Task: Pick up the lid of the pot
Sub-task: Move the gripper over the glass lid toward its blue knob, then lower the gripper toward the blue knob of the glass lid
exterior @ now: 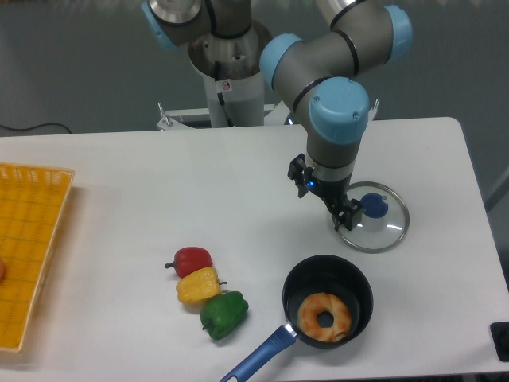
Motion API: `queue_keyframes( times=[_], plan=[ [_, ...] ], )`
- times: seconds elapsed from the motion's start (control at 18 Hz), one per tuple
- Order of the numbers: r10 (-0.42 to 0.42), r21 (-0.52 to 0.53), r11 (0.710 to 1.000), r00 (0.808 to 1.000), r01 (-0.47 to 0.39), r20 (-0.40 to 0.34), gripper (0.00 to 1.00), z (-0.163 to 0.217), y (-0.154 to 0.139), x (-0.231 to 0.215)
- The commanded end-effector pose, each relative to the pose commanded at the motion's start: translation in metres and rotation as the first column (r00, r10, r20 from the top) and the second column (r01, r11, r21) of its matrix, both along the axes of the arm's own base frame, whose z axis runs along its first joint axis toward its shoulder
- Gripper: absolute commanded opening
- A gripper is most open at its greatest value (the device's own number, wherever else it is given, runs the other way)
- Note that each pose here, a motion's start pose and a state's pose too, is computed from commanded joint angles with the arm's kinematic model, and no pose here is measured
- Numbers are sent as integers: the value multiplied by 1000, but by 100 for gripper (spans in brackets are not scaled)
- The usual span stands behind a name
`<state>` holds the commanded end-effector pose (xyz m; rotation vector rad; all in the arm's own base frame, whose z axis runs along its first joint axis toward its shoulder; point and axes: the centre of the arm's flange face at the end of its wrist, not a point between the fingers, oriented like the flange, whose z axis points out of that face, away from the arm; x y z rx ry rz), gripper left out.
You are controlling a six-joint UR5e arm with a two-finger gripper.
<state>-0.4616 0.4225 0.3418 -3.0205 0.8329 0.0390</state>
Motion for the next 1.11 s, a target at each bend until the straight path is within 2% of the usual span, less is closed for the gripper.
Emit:
queue_keyframes(
  times=[0.28, 0.39, 0.5, 0.89, 1.11],
  plan=[
    [11, -28, 1000, 999, -10, 34, 100, -26, -19, -28],
    [-54, -34, 998, 997, 56, 48, 100, -35, -22, -33],
    [-68, -51, 996, 996, 71, 53, 100, -39, -29, -36],
    [9, -75, 997, 997, -3, 76, 100, -49, -62, -51],
    [110, -64, 992, 992, -105, 70, 100, -47, -71, -58]
  ],
)
